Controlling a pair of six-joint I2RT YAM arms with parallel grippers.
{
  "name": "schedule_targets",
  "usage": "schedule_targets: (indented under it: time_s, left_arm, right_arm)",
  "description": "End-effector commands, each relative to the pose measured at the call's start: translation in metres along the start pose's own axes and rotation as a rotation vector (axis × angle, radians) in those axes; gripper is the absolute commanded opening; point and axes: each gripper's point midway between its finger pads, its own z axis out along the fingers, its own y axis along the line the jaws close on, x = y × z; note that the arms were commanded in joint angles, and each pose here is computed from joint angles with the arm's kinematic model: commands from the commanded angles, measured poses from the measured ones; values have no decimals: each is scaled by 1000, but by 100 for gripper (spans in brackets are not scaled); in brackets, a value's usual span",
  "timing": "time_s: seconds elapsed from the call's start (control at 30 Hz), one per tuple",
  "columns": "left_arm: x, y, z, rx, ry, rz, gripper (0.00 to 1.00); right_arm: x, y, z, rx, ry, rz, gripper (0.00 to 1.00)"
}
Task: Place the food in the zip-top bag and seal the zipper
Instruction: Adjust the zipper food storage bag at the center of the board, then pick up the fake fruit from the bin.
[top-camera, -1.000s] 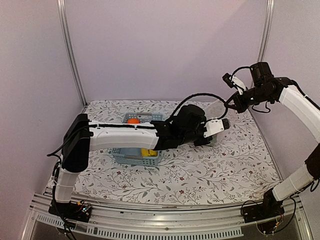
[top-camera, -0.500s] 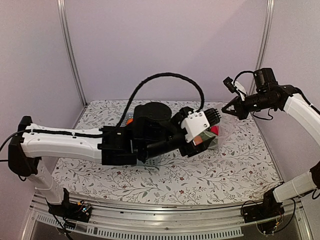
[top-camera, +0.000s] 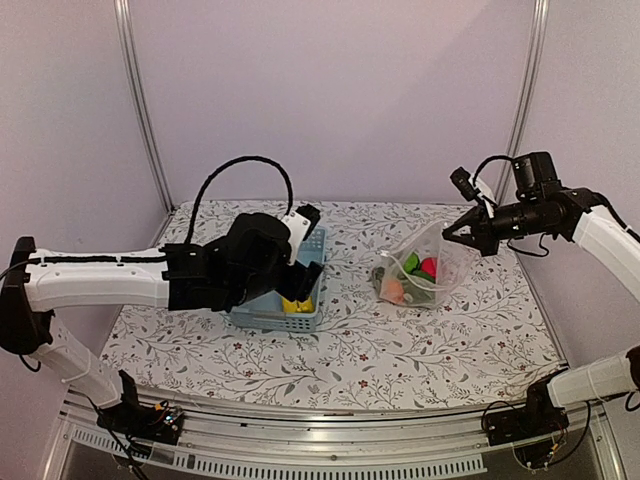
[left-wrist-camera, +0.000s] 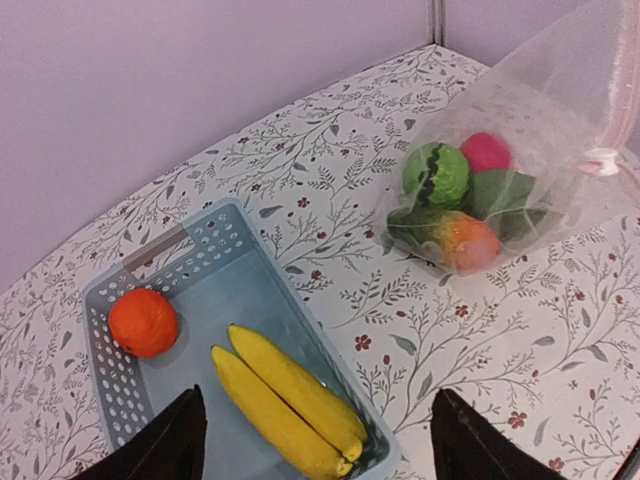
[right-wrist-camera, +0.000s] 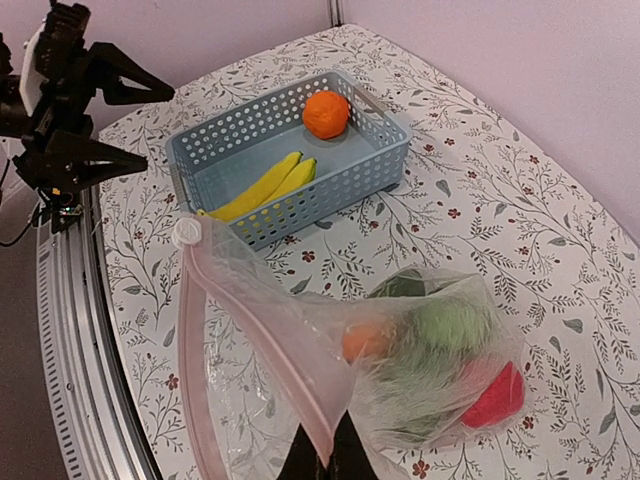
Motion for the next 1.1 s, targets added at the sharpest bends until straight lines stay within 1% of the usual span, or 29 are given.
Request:
schedule_targets:
  time_s: [0.0, 0.1, 0.2, 0.33, 0.47, 0.53, 0.63, 0.77, 0.87, 1.0, 1.07]
  left_arm:
    - [33, 42, 7, -82, 145, -198, 76]
    - [55, 61, 20, -97, 254, -334, 75]
    - [73, 72, 30, -91, 339, -424, 74]
    - [87, 81, 40, -84, 391, -491, 73]
    - [99, 84, 55, -27, 414, -544, 67]
    - [99, 82, 64, 33, 403, -544, 63]
    - [101, 82, 73, 129, 386, -481, 63]
    - [118, 97, 89, 180, 421, -466, 63]
    - [131, 103, 101, 210, 450, -487, 62]
    - [132, 96, 117, 280, 442, -528, 57]
    - [137, 96, 125, 272, 450, -529, 57]
  right_arm:
    - [-3, 14, -1, -53, -61, -52, 0]
    - [2, 16, 5, -78, -68, -49, 0]
    - [6, 12, 9, -70, -58, -49, 0]
    - [13, 10, 15, -68, -54, -45, 0]
    - [22, 11, 18, -66, -54, -45, 0]
    - [24, 11, 18, -63, -57, -51, 0]
    - [28, 11, 20, -65, -48, -45, 0]
    - [30, 16, 20, -91, -56, -41, 0]
    - [32, 16, 22, -92, -50, -38, 0]
    - [35, 17, 23, -98, -48, -41, 0]
    - [36, 16, 25, -101, -43, -37, 0]
